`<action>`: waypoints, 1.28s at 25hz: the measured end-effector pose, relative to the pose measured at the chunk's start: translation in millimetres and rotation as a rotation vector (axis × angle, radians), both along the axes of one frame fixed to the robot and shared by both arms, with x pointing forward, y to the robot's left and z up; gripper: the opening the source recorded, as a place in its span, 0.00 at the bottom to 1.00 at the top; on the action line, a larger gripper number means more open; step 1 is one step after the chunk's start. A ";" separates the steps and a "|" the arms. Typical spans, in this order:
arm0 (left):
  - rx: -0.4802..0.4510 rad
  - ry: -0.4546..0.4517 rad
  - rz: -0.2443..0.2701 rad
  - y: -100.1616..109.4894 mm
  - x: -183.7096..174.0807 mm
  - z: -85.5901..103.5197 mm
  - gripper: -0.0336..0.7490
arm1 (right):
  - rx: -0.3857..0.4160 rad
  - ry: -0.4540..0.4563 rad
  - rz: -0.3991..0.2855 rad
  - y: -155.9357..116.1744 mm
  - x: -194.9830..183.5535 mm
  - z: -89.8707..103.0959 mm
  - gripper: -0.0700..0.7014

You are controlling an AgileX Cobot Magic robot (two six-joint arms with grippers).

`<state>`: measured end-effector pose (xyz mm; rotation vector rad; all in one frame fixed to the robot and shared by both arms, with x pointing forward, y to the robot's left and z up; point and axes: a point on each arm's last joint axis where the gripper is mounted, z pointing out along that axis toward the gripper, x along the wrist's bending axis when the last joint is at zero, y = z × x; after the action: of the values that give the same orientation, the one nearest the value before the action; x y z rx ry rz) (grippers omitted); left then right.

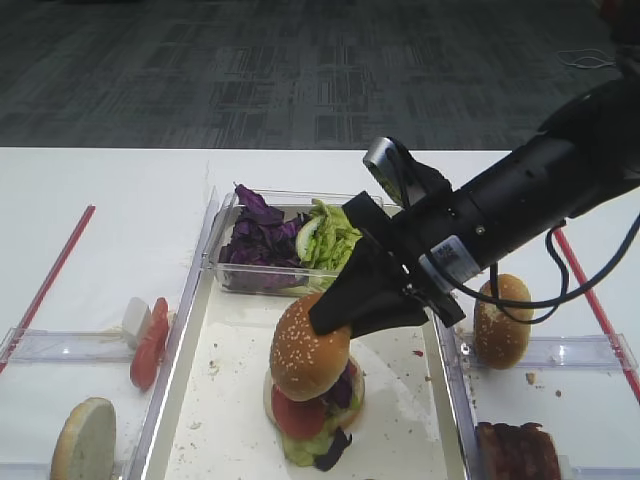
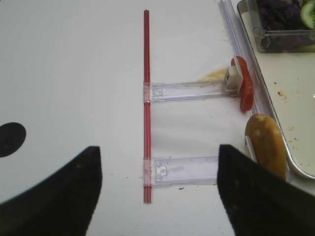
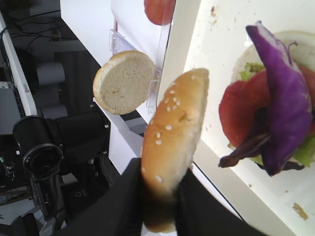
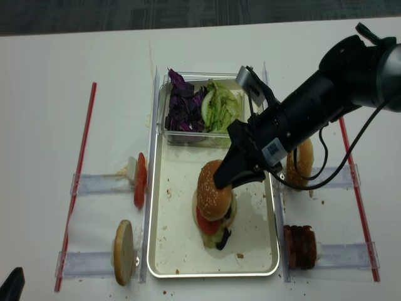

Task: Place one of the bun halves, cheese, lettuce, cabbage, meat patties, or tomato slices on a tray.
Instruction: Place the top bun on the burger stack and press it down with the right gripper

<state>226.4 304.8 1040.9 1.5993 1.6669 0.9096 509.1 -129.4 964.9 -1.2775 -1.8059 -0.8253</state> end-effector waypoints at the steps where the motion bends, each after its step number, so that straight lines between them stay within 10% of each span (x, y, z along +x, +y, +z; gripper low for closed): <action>1: 0.000 0.000 0.000 0.0 0.0 0.0 0.67 | 0.009 0.004 -0.005 0.7 1.0 -1.5 0.34; 19: 0.000 0.000 0.000 0.0 0.0 0.0 0.67 | -0.014 0.059 0.003 2.7 7.6 -37.6 0.36; 25: 0.000 0.000 0.000 0.0 0.0 0.0 0.67 | -0.033 0.066 0.015 1.6 6.4 -39.3 0.74; 32: 0.000 0.000 0.000 0.0 0.0 0.0 0.67 | -0.051 0.071 0.027 0.5 5.3 -40.5 0.83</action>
<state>226.4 304.8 1040.9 1.5993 1.6669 0.9096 514.4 -129.0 924.3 -1.2959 -1.7947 -0.7145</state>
